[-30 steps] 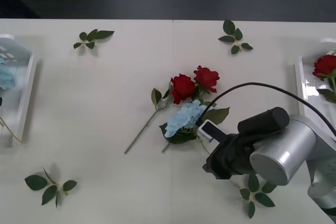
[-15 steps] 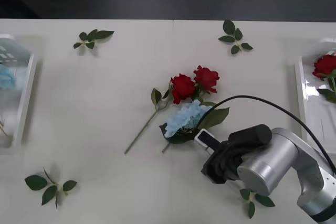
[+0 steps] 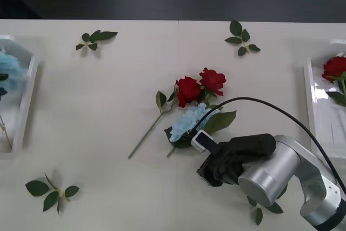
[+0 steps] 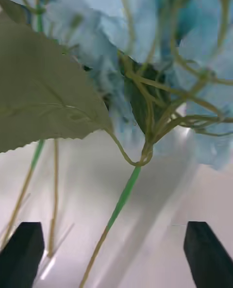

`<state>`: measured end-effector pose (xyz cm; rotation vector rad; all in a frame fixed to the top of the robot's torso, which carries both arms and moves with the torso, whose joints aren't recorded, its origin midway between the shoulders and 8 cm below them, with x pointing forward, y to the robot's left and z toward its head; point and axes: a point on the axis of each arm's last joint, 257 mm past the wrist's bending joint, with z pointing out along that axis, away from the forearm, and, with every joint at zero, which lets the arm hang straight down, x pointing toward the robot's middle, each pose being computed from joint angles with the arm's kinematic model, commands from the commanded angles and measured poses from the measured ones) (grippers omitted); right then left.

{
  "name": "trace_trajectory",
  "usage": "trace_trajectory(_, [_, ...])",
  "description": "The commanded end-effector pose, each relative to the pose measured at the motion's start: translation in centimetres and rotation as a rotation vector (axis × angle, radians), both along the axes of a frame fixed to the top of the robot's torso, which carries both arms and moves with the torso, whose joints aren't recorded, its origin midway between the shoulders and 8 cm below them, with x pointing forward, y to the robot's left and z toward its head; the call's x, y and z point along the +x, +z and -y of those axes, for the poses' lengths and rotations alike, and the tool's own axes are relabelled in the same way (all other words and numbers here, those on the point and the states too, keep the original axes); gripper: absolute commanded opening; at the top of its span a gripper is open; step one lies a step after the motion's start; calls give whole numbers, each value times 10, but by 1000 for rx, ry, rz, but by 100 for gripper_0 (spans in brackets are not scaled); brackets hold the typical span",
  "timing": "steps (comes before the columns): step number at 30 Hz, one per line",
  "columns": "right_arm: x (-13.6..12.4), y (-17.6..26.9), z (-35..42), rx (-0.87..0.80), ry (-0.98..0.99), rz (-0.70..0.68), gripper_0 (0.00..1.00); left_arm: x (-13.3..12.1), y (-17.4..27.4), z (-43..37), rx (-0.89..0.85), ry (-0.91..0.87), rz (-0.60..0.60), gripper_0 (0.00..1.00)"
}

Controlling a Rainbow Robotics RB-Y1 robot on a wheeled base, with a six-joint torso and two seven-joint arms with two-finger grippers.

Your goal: Put the red flowers into the right box and the blue flowers into the left box

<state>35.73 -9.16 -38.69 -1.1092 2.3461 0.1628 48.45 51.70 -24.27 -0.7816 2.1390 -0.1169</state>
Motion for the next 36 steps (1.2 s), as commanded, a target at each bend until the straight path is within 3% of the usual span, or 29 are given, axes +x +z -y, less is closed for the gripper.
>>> trace_trajectory(1, [5,5,-2,19,-25,8,72,5,48,13,23,-61,96,100])
trace_trajectory(2, [5,5,-2,18,-24,8,69,4,50,17,24,-70,101,100])
trace_trajectory(3, [6,5,-1,16,-26,11,60,3,55,27,24,-93,114,100])
trace_trajectory(4, [6,5,-1,14,-25,12,42,1,59,37,23,-117,128,100])
trace_trajectory(7, [7,5,0,9,-24,17,13,-2,71,62,10,-172,162,100])
trace_trajectory(10, [8,5,1,7,-24,19,0,-4,81,84,-9,-218,184,100])
trace_trajectory(23, [15,10,4,18,-51,26,0,-24,87,180,7,-437,78,100])
trace_trajectory(36, [31,93,29,101,-139,0,0,-40,113,259,-160,-703,146,100])
